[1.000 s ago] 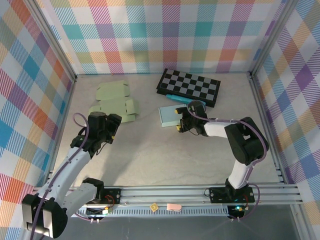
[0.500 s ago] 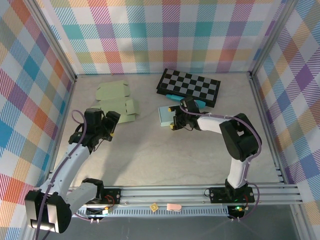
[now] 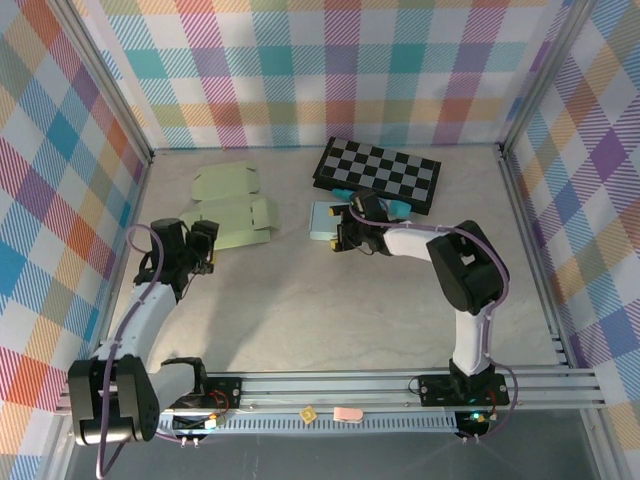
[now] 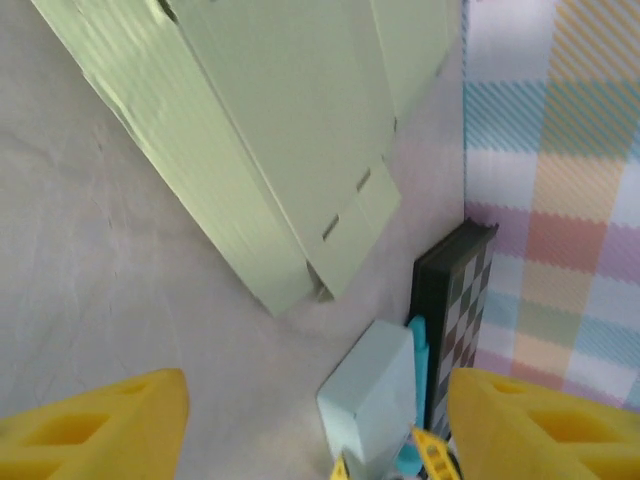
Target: Fold the paper box
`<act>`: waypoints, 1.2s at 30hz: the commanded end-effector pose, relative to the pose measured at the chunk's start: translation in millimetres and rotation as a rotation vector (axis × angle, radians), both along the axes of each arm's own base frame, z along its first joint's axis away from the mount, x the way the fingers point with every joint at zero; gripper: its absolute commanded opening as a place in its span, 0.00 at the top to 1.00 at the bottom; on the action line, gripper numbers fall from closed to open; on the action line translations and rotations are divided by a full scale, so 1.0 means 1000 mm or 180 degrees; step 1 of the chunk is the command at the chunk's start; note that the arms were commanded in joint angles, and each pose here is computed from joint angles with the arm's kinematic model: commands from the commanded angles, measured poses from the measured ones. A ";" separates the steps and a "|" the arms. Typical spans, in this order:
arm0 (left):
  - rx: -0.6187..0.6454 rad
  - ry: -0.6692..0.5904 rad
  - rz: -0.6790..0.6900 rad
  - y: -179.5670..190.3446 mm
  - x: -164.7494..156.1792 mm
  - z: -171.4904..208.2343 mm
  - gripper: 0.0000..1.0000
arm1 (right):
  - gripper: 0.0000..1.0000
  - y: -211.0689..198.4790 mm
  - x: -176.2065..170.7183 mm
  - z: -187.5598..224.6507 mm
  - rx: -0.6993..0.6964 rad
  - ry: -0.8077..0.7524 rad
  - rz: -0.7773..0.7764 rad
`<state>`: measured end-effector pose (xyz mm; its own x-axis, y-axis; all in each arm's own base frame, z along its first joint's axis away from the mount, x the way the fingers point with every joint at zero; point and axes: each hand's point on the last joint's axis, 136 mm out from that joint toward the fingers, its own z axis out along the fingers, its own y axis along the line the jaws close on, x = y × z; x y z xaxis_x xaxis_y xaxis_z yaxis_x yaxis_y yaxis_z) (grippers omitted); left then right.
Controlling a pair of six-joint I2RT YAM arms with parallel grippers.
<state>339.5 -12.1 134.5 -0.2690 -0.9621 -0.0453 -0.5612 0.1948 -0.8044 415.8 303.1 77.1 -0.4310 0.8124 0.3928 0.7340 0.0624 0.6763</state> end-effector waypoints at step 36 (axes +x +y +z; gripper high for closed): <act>-0.0357 -0.0369 0.0254 0.051 0.073 -0.077 0.51 | 0.20 -0.053 -0.093 0.131 -0.0381 -0.1727 0.1485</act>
